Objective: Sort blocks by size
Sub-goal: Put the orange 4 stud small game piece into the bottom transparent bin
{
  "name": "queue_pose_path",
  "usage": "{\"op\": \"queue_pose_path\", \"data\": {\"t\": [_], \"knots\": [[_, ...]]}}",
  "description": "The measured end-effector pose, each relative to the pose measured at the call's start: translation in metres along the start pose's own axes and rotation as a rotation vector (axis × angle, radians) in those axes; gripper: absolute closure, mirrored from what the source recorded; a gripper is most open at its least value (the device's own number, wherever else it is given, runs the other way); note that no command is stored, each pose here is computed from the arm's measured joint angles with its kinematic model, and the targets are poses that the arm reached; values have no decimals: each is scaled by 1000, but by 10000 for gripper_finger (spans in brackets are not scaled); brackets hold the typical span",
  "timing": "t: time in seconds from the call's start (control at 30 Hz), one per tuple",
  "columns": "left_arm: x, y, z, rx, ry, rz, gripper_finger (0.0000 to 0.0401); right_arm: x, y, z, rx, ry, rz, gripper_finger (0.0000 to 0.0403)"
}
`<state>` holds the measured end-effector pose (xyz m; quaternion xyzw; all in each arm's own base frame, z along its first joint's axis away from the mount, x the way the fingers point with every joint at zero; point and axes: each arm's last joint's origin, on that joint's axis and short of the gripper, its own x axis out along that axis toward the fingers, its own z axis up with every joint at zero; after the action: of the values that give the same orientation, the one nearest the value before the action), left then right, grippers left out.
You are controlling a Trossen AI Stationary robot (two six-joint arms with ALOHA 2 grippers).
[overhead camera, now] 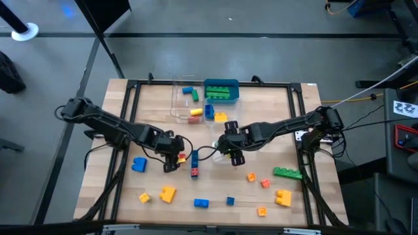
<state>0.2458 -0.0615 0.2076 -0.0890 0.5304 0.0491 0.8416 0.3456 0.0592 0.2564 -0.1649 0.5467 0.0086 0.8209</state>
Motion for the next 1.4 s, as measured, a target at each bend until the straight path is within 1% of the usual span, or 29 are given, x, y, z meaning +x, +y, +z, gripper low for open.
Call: {"op": "queue_pose_path", "data": {"t": [0.2,0.3,0.5,0.67,0.83,0.9,0.97,1.03,1.17,1.33,1.4], "knots": [[24,-4,4,96,15,8,216,0,1,-7,-17,72,7,161],[35,-5,4,123,39,18,216,-1,1,-11,2,113,10,161],[56,-5,0,139,115,48,216,-14,-1,-15,55,202,33,161],[70,-5,-3,154,153,71,216,-24,-3,-13,77,214,43,161],[75,-5,-3,145,160,92,218,-25,-3,-14,80,225,55,162],[75,-5,-3,140,159,93,227,-26,-3,-16,77,248,74,162],[75,-5,-4,139,159,94,245,-28,-1,-19,74,278,115,162],[75,-5,-4,138,159,94,271,-35,3,-23,69,299,142,161],[73,-5,-3,135,153,91,327,-56,12,-29,98,288,134,162],[59,-3,-5,89,157,72,331,-82,26,-35,147,218,109,162],[46,-4,-1,58,108,48,331,-88,33,-37,160,202,95,162]]}}
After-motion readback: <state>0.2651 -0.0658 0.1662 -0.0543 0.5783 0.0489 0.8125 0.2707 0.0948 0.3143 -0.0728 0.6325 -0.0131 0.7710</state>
